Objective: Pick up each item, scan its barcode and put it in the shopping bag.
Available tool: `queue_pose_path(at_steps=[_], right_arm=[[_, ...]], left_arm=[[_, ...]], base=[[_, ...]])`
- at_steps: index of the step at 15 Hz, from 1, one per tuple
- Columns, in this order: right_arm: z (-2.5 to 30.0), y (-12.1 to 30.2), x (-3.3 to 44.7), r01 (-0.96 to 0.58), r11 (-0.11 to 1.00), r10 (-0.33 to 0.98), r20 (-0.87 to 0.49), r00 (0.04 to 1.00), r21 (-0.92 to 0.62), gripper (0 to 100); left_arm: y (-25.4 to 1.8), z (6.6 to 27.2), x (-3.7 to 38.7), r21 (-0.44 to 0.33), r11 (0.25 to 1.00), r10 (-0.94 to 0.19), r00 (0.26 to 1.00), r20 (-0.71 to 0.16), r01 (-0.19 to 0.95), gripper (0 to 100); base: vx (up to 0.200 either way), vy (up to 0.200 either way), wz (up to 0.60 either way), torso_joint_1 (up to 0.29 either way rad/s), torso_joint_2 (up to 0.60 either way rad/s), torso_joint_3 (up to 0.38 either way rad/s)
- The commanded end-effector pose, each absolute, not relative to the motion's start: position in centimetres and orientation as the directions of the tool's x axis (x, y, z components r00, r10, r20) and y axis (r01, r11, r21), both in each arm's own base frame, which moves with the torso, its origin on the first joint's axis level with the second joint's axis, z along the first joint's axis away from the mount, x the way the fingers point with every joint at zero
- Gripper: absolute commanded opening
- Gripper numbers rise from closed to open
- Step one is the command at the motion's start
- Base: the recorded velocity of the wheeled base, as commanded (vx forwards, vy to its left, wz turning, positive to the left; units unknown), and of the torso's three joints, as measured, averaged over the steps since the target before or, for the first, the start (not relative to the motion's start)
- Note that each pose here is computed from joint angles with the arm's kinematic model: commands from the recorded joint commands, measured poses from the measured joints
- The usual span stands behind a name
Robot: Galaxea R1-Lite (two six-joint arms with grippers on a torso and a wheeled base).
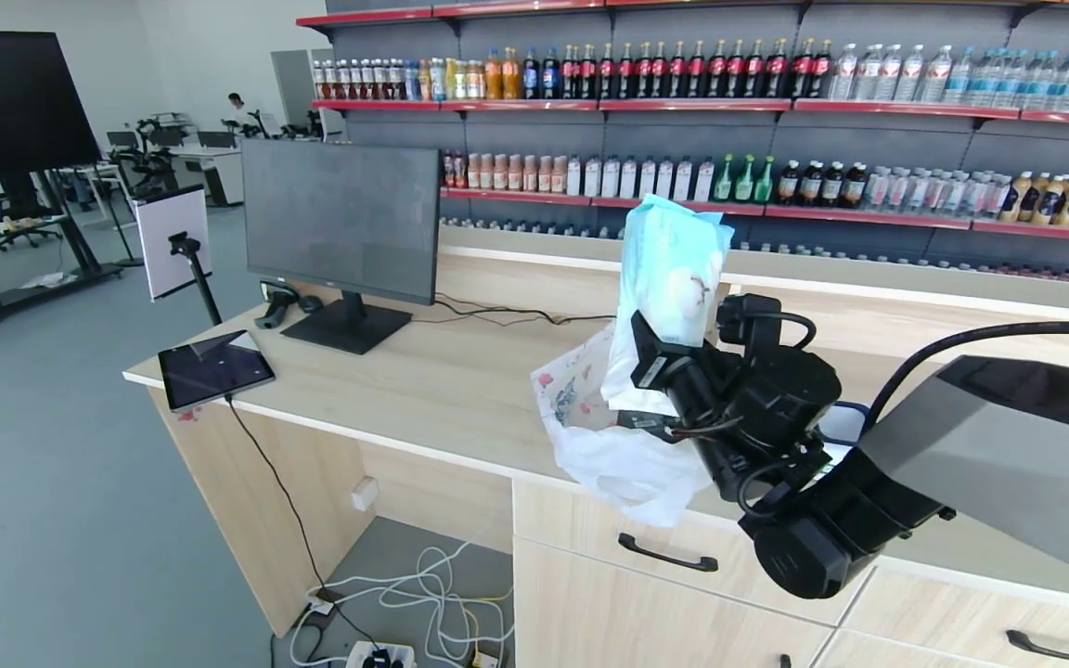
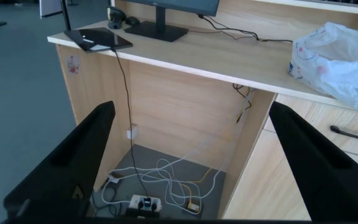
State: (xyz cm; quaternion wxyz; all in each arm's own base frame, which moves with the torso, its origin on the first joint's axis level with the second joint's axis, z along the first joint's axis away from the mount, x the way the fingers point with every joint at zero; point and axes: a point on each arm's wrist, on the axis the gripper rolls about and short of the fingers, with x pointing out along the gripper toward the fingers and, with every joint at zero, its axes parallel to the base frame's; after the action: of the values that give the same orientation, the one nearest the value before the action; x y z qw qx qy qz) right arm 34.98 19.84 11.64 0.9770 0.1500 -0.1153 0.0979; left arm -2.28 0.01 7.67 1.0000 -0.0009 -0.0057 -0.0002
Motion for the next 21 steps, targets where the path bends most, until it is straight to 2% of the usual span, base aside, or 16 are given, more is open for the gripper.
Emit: queue_pose_path(at_steps=[1,5,9,15,21], right_arm=[[9.9,20.2,36.3,-0.210,0.940,0.147,0.237,0.960,0.269,0],[7.3,21.3,37.9,-0.186,0.945,0.129,0.218,0.967,0.267,0],[5.4,19.5,39.7,-0.128,0.958,0.080,0.192,0.978,0.257,0],[5.7,19.3,41.5,-0.106,0.957,0.042,0.235,0.971,0.269,0],[2.0,19.6,42.2,-0.112,0.964,0.067,0.186,0.980,0.243,0]], left_arm=[[0.0,7.7,-2.3,0.000,1.000,0.000,1.000,0.012,0.000,100],[0.0,7.6,-2.3,0.046,0.999,-0.008,1.000,0.009,0.007,100],[0.0,7.6,-2.3,0.040,0.999,-0.006,1.000,0.009,0.006,100],[0.0,7.6,-2.3,0.038,0.999,-0.006,1.000,0.008,0.006,100],[0.0,7.7,-2.3,0.038,0.999,-0.006,1.000,0.011,0.006,100]], base=[[0.000,0.000,0.00,0.000,0.00,0.000],[0.000,0.000,0.00,0.000,0.00,0.000],[0.000,0.000,0.00,0.000,0.00,0.000],[0.000,0.000,0.00,0.000,0.00,0.000],[0.000,0.000,0.00,0.000,0.00,0.000]])
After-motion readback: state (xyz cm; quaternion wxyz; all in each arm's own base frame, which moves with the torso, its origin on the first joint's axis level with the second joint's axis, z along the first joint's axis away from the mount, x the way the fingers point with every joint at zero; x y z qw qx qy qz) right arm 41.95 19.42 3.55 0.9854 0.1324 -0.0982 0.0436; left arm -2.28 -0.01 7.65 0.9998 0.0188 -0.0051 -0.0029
